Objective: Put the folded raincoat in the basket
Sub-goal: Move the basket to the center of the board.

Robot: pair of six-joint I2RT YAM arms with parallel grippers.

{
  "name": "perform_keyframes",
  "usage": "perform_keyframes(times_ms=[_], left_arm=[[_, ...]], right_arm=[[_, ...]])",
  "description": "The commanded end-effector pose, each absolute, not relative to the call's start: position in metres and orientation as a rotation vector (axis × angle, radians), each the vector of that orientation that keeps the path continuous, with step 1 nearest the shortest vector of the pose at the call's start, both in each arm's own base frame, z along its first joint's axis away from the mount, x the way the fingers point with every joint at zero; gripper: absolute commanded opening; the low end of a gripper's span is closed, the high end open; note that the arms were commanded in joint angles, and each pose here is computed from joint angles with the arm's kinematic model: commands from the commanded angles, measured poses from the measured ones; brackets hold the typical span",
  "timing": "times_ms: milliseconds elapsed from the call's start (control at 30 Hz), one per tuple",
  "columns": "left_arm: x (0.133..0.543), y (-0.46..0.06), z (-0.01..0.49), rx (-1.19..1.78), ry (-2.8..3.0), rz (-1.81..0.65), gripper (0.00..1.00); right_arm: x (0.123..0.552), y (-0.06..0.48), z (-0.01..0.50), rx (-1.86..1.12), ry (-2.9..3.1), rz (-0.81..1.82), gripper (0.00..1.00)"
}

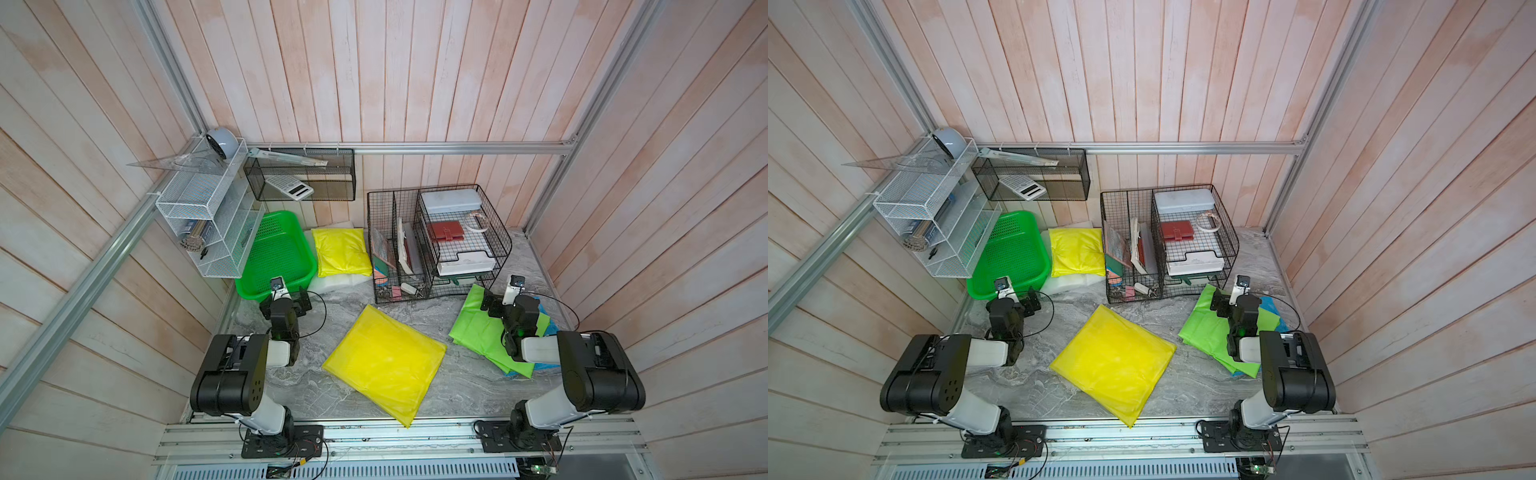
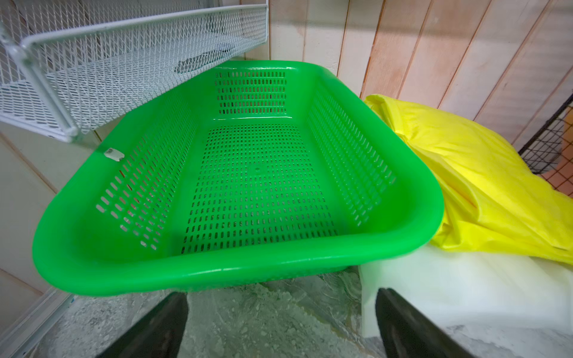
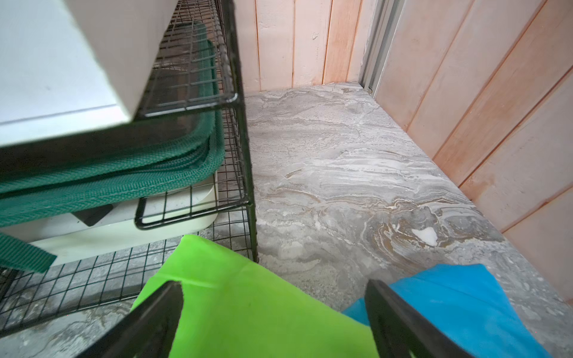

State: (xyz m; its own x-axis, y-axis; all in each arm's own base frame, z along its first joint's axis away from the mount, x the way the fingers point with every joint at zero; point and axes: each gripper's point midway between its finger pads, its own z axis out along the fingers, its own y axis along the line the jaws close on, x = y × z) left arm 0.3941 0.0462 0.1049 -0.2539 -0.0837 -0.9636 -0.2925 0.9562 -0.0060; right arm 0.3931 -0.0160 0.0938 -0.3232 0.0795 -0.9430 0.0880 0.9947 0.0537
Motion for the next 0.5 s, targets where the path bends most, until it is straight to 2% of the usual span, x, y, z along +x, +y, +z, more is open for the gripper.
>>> perform_keyframes(times_ms=[0,467], left_arm=[[0.3955,0.0442,0.1114,-0.271,1.802,0.188,1.00],[0.3958,0.0446,0.1113,-0.273,1.802,0.187,1.00]], right_arm=[[0.3964,-0.0139,0.0915,0.100,1.915,-0.008,0.98],[0.3964,-0.0143,0.0918,0.100,1.914,-0.009,0.98]])
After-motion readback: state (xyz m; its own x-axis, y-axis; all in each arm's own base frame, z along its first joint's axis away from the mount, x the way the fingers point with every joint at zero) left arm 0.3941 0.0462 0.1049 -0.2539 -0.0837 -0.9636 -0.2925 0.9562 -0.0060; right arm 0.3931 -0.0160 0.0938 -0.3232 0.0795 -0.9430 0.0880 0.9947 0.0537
